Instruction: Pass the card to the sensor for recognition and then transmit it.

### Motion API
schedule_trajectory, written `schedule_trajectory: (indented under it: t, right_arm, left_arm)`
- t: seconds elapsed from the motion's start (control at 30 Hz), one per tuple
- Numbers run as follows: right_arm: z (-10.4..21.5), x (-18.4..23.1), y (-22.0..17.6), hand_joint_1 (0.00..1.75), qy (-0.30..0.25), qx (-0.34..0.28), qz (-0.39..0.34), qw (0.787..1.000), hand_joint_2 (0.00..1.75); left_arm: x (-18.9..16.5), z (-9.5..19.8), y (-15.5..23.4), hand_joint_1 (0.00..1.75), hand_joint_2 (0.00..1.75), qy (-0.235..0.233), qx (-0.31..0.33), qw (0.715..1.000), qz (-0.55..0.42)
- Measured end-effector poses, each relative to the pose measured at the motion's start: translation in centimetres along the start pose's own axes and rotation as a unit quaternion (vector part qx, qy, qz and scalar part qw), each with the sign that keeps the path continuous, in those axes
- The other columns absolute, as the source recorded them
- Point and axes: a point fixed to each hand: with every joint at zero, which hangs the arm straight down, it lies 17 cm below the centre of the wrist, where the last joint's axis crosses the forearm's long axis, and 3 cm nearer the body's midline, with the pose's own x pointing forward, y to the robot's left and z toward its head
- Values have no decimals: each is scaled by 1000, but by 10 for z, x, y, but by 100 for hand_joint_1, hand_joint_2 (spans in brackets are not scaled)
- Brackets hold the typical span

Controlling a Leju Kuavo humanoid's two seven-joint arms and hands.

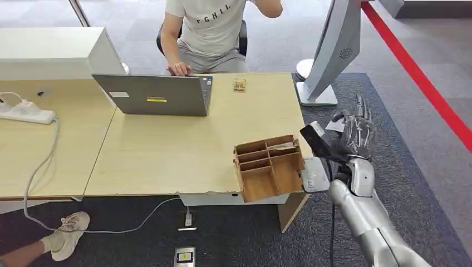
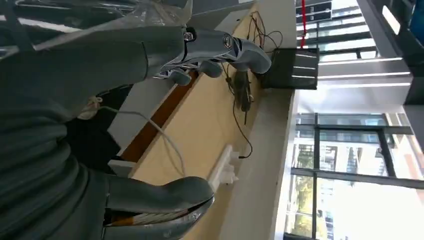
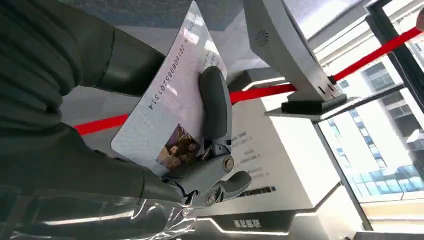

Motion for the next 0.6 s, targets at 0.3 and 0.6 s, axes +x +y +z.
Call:
schedule_trajectory:
  t: [0.3,0.6]
  right_arm:
    - [-20,85,-10,175,-59,-15,-44,997,175]
    - [-24,170,-4,175,-101,-3,-76,992,175]
  left_arm:
    - [8,-1,-10,0,175,-10,-6,1000,10]
    - [13,5,-23,0,175,-6,-17,999,29]
